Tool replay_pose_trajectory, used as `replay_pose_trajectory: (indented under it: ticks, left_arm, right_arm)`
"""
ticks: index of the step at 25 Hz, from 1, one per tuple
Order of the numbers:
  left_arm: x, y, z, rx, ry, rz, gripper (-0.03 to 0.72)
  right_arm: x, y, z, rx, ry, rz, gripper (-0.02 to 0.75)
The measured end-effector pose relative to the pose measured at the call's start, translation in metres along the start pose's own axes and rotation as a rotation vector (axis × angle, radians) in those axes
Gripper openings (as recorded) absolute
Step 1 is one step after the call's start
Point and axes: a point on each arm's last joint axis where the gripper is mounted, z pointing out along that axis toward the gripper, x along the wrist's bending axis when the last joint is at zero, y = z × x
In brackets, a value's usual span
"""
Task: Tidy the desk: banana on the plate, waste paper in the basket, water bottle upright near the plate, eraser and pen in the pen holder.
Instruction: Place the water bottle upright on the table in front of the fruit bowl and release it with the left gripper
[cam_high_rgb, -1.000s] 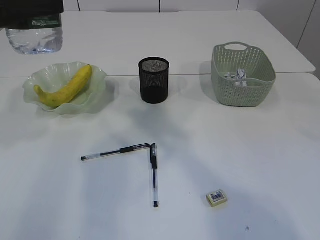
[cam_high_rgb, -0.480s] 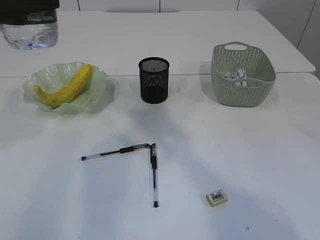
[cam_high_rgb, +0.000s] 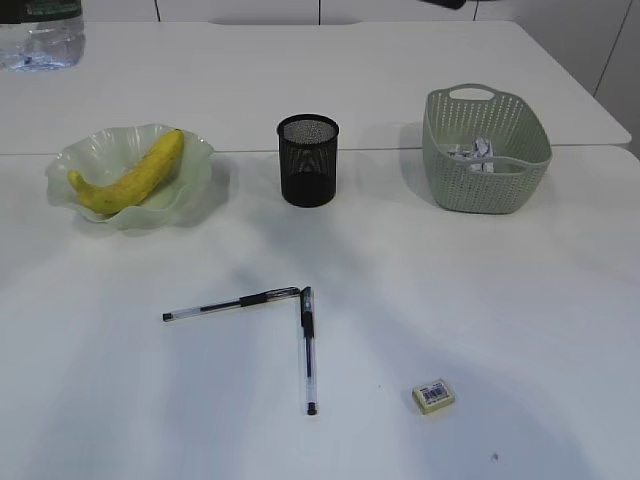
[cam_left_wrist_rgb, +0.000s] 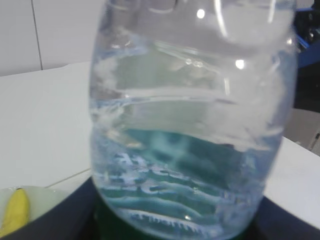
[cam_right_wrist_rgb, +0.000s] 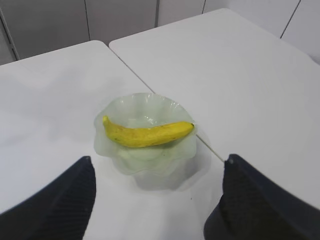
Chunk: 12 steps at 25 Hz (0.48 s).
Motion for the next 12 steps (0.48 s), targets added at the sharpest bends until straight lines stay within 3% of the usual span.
replay_pose_trajectory:
  ticks: [12]
  left_arm:
    - [-0.002,0.01,-0.012,-0.045,0.065,0.058,0.381]
  right_arm:
    - [-0.003,-0.017,0.023,0.052,0.016,0.056,0.589]
